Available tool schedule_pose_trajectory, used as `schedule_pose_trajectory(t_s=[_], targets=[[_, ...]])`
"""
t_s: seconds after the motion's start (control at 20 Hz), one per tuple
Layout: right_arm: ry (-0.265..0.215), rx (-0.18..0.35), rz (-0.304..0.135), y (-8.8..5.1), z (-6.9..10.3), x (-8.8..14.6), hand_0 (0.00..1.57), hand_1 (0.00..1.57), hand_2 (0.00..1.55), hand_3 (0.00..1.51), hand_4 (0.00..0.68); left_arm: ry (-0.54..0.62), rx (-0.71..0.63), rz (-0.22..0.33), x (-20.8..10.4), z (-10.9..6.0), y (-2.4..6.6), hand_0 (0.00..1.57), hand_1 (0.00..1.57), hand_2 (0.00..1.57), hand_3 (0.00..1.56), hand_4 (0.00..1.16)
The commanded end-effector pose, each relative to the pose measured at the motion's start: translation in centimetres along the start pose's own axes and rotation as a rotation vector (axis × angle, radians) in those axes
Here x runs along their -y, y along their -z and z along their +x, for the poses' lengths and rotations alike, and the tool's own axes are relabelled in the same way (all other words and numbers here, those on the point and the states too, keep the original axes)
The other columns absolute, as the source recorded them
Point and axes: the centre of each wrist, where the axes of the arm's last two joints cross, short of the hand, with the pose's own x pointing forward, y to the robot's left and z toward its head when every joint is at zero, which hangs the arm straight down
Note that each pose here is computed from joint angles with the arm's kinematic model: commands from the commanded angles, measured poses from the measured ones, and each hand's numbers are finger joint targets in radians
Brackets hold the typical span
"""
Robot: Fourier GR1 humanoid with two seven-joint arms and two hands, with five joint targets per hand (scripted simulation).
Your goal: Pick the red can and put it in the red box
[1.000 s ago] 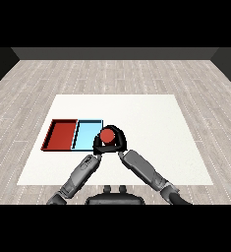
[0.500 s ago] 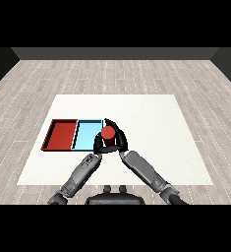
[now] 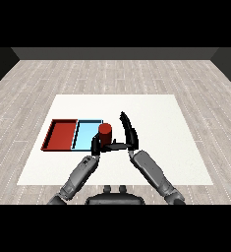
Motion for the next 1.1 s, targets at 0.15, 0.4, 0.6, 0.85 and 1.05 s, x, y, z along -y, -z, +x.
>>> schedule_pose_trajectory(t_s=[0.15,0.4,0.6,0.85,1.05], targets=[[0.007,0.097,-0.073,-1.1,2.5,6.6,0.0,0.0,0.0,0.0,0.0,0.045,0.035,0.029,-3.5,1.1,2.03,1.57,1.57,1.57,1.48,1.14],[-0.044,0.055,-0.14,-5.0,2.7,9.8,0.0,0.0,0.0,0.0,0.0,0.228,0.082,0.105,-8.0,2.0,2.1,1.57,1.57,1.57,1.47,1.12],[-0.12,-0.005,-0.234,-8.9,1.4,14.2,0.0,0.0,0.0,0.0,0.0,0.33,0.071,0.164,-13.6,1.5,3.28,1.57,1.57,1.57,1.47,1.11],[-0.162,-0.026,-0.24,-7.9,3.1,16.2,0.0,0.0,0.0,0.0,0.0,0.423,-0.012,0.263,-17.7,1.8,6.29,1.57,1.57,1.55,1.46,1.09],[-0.192,-0.056,-0.287,-8.1,2.2,16.3,0.0,0.0,0.0,0.0,0.0,0.475,-0.111,0.306,-22.9,1.3,6.73,1.57,1.57,1.57,1.5,1.12]])
